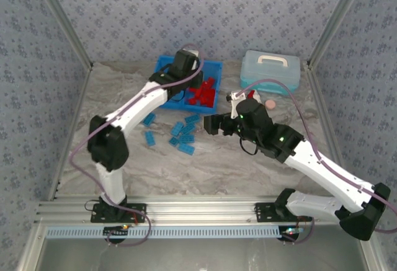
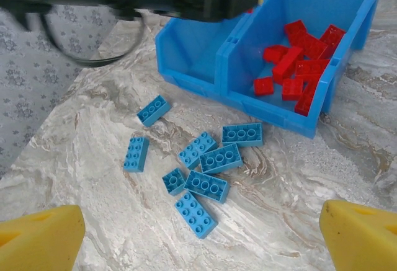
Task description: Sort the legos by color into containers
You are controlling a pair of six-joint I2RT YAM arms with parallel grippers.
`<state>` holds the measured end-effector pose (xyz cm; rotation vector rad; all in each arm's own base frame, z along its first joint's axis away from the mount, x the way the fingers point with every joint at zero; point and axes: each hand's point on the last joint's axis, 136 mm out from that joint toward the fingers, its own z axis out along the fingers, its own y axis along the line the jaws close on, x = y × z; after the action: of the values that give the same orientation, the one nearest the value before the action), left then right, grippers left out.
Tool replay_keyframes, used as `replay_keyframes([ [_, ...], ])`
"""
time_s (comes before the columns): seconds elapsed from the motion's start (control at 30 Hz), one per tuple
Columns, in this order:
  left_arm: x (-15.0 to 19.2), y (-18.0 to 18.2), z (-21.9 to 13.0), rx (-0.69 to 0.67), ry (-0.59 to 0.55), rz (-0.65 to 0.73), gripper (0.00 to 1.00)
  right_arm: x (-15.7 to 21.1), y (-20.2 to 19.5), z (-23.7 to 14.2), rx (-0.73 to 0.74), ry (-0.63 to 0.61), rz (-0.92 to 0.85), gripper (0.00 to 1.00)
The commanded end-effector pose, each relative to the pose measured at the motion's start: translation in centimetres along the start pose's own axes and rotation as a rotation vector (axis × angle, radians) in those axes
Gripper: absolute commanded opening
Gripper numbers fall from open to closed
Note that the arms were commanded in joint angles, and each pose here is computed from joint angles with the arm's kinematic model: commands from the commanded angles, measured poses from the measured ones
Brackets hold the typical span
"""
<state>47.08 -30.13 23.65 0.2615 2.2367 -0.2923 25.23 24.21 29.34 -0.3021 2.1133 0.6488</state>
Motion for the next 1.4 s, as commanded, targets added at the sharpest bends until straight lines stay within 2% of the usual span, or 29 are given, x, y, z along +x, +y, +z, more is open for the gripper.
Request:
replay_keyframes([
  [0.0, 0.3, 0.4, 1.5, -0.111, 0.064, 0.064, 0.33, 0.5, -0.8, -0.6, 0.034, -0.001, 0.008, 1.00],
  [0.2, 2.5, 0.4, 6.2, -0.224, 0.145, 0.154, 0.33, 0.4, -0.9, -0.9, 0.039, -0.007, -0.002, 1.00],
  [0.37, 4.5, 1.3, 8.4, -0.300, 0.200, 0.186, 0.33, 0.4, -1.2, -1.2, 0.048, -0.008, -0.010, 1.00],
  [0.7, 8.2, 2.0, 10.1, -0.315, 0.272, 0.175, 0.34, 0.3, -1.3, -1.2, 0.053, -0.012, -0.014, 1.00],
  [0.8, 8.3, 1.9, 10.0, -0.310, 0.277, 0.175, 0.39, 0.5, -1.3, -1.2, 0.051, -0.008, -0.012, 1.00],
  [1.03, 5.9, 1.3, 8.1, -0.280, 0.229, 0.154, 0.54, 0.4, -1.2, -1.3, 0.050, -0.008, -0.009, 1.00],
  [1.13, 4.2, 0.9, 6.3, -0.255, 0.195, 0.138, 0.56, 0.2, -1.2, -1.4, 0.052, -0.012, -0.008, 1.00],
  [1.27, 1.5, 0.1, 2.7, -0.189, 0.130, 0.103, 0.58, 0.1, -1.5, -1.4, 0.067, -0.020, -0.010, 1.00],
  [1.37, -0.3, 0.0, -1.4, -0.144, 0.074, 0.083, 0.59, 0.2, -1.9, -1.3, 0.086, -0.017, -0.015, 1.00],
])
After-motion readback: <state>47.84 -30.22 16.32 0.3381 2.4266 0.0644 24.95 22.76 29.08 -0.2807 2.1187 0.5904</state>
